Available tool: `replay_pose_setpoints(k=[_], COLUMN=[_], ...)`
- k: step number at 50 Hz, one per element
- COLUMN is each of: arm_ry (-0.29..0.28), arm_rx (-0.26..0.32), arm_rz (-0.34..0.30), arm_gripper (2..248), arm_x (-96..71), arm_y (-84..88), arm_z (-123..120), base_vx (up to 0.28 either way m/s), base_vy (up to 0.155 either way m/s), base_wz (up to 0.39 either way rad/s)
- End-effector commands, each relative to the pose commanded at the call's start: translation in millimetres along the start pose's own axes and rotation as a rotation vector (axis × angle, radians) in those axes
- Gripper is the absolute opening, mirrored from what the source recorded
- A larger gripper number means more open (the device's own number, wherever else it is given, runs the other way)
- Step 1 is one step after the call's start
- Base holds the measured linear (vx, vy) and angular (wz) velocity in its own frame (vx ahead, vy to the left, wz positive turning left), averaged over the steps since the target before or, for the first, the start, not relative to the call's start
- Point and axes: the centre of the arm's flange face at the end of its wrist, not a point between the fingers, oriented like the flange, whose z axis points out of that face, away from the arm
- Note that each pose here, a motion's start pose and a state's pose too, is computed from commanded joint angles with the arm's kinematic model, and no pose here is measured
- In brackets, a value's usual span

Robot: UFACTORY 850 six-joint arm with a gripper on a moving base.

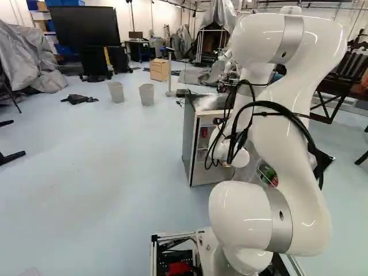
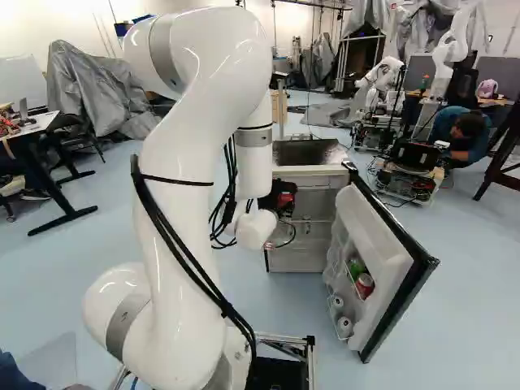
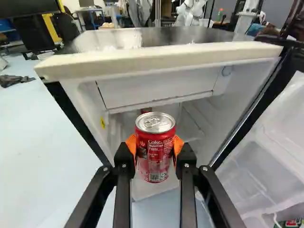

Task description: Grab a drink from the fridge

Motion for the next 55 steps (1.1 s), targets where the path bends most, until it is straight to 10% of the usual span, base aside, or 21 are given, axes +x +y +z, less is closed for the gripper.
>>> replay_pose_setpoints(k=[55], arm_ry=[0.220], arm_rx=[-0.003], arm_rz=[-0.012], arm_gripper=[95], arm_x=[61.4], arm_y=[-0.9], arm_z=[-24.0], base_vx=[0.000], base_vy=[0.000], base_wz=[0.000])
